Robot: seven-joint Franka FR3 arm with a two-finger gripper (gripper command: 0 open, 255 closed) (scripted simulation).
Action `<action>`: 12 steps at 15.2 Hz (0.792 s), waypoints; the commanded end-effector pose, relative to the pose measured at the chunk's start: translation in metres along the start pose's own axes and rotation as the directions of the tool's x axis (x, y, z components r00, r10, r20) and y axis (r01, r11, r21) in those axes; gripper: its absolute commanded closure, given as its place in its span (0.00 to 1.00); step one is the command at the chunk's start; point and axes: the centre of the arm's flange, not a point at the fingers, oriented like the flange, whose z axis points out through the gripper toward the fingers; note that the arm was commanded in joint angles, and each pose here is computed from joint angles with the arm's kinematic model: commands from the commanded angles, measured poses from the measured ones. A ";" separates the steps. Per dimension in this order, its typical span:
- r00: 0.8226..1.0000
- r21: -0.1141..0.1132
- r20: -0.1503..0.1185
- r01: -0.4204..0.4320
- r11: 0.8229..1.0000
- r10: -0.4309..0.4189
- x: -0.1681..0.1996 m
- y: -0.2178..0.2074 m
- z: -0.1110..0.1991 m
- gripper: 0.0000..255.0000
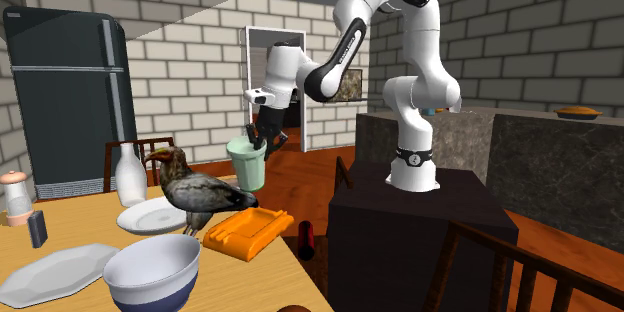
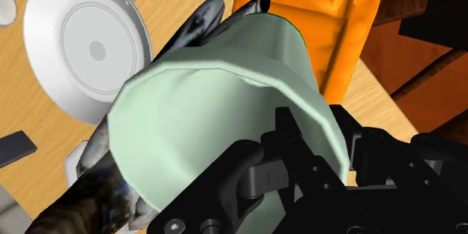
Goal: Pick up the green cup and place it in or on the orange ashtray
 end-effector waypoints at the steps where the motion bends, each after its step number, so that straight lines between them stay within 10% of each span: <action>1: 1.000 0.002 0.003 -0.001 1.000 0.001 -0.001 -0.005 0.013 1.00; 12: 1.000 0.002 0.003 -0.001 1.000 0.001 0.002 -0.021 0.068 1.00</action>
